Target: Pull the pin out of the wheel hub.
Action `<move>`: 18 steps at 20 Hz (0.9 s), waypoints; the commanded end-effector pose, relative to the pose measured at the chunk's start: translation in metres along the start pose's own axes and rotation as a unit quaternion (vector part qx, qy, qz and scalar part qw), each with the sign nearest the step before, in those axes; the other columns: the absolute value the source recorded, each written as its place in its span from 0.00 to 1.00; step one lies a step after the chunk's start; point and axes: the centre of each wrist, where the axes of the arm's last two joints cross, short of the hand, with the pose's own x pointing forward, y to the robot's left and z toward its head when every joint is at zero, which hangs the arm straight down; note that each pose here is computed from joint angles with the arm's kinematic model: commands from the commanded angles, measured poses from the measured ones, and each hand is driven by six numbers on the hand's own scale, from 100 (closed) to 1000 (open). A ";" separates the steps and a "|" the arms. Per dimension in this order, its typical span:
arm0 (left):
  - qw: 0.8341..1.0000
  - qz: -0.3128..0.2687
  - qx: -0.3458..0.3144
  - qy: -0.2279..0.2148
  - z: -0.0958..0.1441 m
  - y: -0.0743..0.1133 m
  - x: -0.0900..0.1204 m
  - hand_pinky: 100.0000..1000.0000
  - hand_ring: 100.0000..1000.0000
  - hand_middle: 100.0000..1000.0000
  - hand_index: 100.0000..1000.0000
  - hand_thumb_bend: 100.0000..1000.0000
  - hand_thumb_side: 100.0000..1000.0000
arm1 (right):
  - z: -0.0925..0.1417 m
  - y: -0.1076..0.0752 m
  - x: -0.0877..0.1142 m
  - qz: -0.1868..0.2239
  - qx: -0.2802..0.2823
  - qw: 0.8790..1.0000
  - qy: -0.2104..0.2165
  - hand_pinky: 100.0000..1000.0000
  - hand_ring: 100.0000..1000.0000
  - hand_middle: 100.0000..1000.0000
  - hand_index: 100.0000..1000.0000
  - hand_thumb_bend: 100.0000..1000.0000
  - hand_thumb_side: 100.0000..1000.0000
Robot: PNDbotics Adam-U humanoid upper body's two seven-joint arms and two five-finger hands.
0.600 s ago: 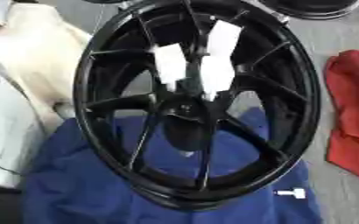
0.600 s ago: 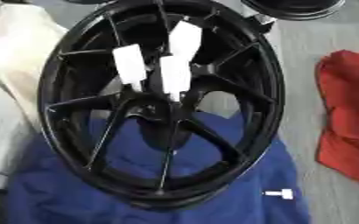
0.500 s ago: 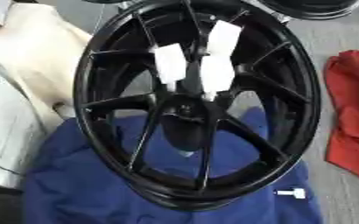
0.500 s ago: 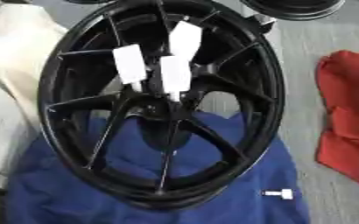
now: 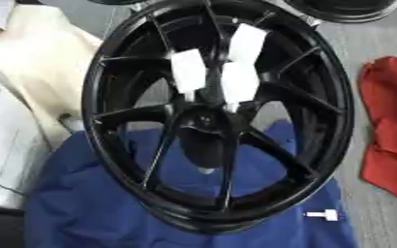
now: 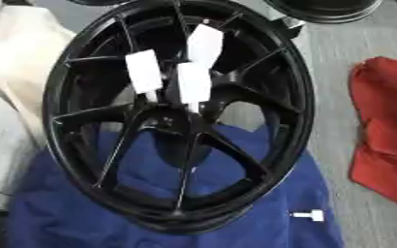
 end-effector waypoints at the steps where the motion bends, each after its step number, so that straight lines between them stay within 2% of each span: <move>1: 0.999 -0.024 -0.038 -0.002 0.004 0.008 0.010 0.83 0.76 0.73 0.91 0.00 0.17 | -0.009 -0.006 0.007 0.051 -0.082 0.995 0.023 0.72 0.69 0.74 0.77 0.00 0.41; 6: 0.989 -0.045 -0.137 -0.037 -0.004 -0.004 0.022 0.83 0.77 0.73 0.89 0.00 0.17 | -0.009 -0.006 0.006 0.053 -0.081 0.995 0.021 0.72 0.69 0.74 0.77 0.00 0.41; 12: 0.970 -0.103 -0.216 -0.050 -0.020 -0.030 0.042 0.84 0.79 0.75 0.86 0.00 0.19 | -0.009 -0.005 0.007 0.051 -0.079 0.995 0.020 0.72 0.69 0.74 0.77 0.00 0.41; 14: 0.963 -0.122 -0.236 -0.054 -0.024 -0.038 0.044 0.85 0.80 0.75 0.86 0.07 0.20 | -0.009 -0.005 0.008 0.050 -0.079 0.995 0.020 0.72 0.69 0.74 0.77 0.00 0.41; 18: 0.952 -0.144 -0.263 -0.065 -0.028 -0.051 0.042 0.85 0.80 0.74 0.85 0.11 0.21 | -0.009 -0.005 0.008 0.047 -0.078 0.996 0.020 0.72 0.69 0.74 0.77 0.00 0.41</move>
